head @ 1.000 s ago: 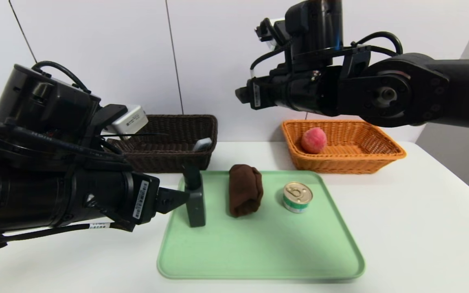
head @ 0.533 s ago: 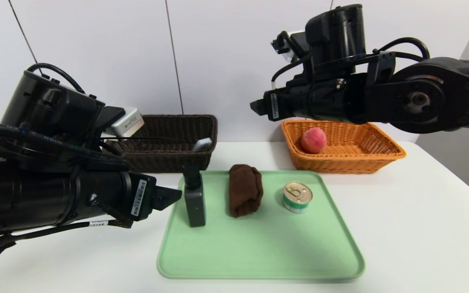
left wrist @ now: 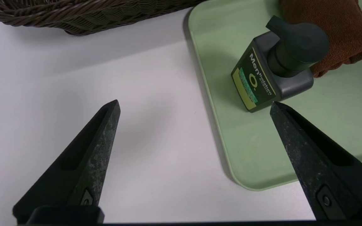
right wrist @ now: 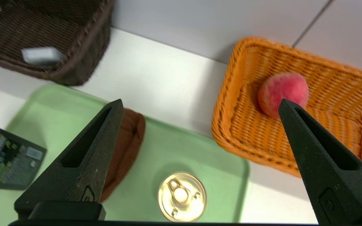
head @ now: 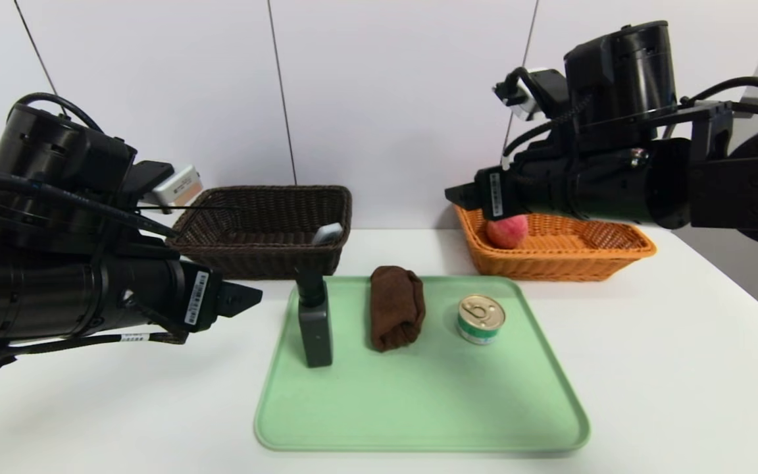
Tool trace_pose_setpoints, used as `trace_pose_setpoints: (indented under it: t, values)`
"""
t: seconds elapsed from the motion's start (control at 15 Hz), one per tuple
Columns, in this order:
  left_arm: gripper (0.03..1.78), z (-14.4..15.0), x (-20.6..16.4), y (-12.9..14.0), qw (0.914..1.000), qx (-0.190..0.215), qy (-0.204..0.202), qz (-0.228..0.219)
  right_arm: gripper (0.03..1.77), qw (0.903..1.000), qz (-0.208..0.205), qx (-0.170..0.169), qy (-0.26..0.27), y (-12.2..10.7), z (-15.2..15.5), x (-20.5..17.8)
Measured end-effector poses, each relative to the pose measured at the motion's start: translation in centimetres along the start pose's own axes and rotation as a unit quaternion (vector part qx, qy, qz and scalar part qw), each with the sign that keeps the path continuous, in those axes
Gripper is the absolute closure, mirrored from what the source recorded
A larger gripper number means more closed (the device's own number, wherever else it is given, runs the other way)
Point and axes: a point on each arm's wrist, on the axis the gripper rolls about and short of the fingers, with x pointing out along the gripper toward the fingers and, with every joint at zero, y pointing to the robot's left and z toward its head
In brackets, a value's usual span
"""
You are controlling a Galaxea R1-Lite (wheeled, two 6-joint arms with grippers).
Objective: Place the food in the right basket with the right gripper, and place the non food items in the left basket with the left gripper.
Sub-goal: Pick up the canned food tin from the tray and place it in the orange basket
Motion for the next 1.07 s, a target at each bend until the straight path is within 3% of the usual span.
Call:
trace_pose_setpoints:
  t: [0.47, 0.8, 1.07]
  values:
    - [0.12, -1.1, -0.4, 0.3, 0.9998, -0.010, 0.014, 0.003, 0.11, 0.9999, 0.000, 0.014, -0.002, -0.8, -6.1, -2.1]
    - [0.12, -1.8, -0.8, 0.5, 0.9998, -0.014, 0.016, 0.003, 0.11, 0.9988, 0.011, 0.025, -0.041, -0.9, -10.4, -3.0]
    - [0.12, -2.2, -1.0, 0.6, 0.9997, -0.013, 0.019, 0.003, 0.11, 0.9992, 0.029, 0.017, -0.020, -0.9, -13.3, -3.5]
